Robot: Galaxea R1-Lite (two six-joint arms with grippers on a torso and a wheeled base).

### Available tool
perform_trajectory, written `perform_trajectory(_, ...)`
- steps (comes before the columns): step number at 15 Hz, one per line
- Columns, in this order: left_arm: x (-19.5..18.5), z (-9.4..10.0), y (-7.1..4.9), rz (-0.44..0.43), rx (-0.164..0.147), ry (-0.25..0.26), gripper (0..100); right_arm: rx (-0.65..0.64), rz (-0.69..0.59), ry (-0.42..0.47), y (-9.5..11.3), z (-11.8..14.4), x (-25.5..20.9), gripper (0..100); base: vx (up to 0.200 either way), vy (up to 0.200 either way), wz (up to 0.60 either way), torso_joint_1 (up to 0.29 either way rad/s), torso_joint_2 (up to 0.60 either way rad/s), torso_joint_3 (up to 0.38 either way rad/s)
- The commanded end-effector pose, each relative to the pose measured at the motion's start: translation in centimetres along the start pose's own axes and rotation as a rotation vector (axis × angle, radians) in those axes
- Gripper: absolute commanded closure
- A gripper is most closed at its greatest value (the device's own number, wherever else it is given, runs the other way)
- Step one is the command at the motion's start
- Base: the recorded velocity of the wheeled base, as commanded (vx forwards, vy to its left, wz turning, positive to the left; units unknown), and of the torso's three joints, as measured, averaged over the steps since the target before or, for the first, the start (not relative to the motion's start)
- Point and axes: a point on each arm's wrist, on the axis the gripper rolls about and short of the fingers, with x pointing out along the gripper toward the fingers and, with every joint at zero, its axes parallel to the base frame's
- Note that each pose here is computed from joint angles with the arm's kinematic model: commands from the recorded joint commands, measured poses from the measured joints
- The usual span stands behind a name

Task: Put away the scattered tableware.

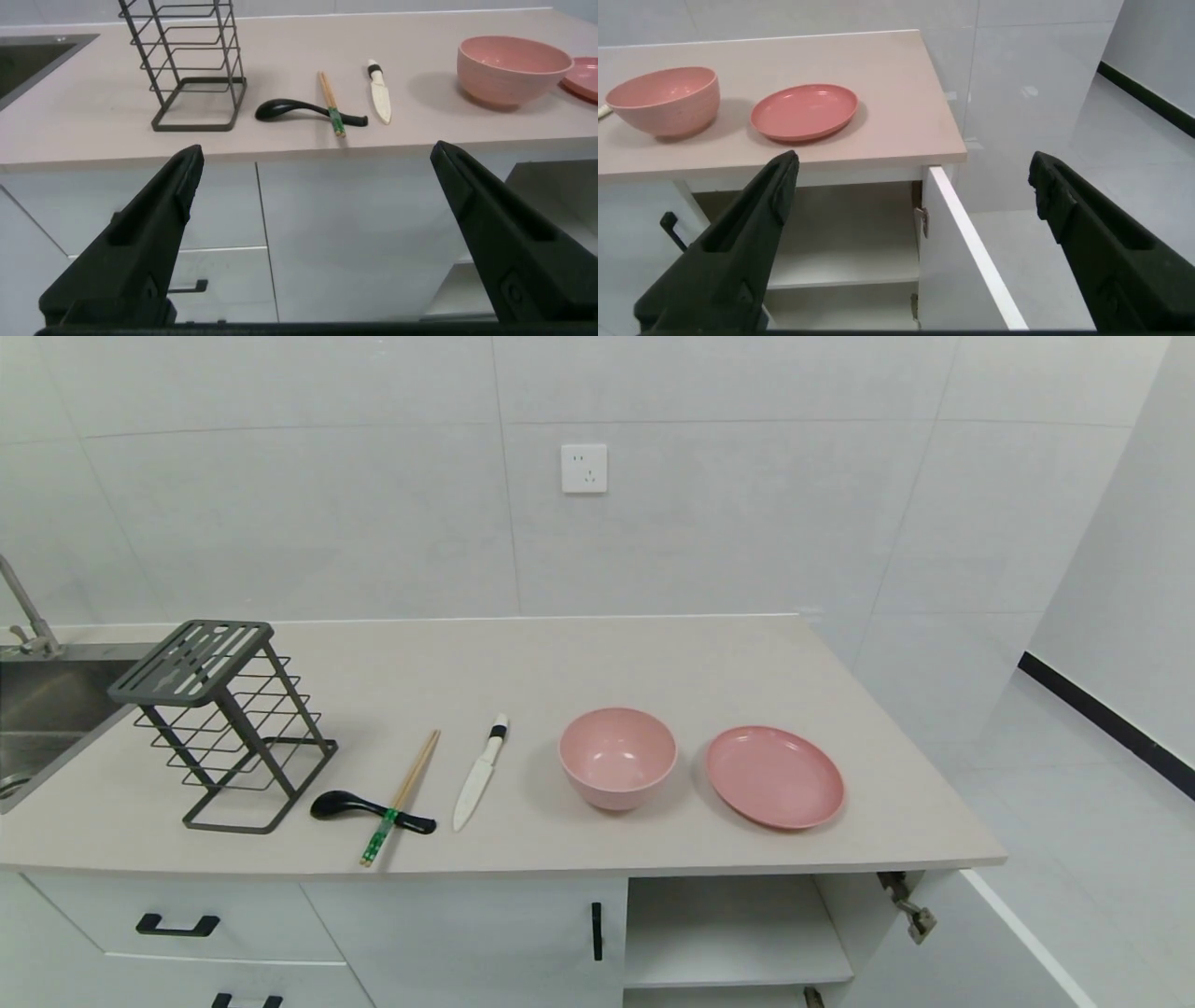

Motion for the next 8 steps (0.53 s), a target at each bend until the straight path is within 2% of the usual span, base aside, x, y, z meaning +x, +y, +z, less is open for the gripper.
perform_trajectory(1, 0.01, -0.01, 0.00, -0.001, 0.000, 0.002, 0, 0.000, 0.000, 0.001, 0.00, 0.00, 0.01, 0, 0.000, 0.000, 0.00, 0.000, 0.00, 0.000)
perform_trajectory(8, 0.01, -0.01, 0.00, -0.001, -0.002, 0.002, 0, -0.001, -0.003, 0.001, 0.00, 0.00, 0.01, 0, 0.000, 0.000, 0.00, 0.000, 0.00, 0.000)
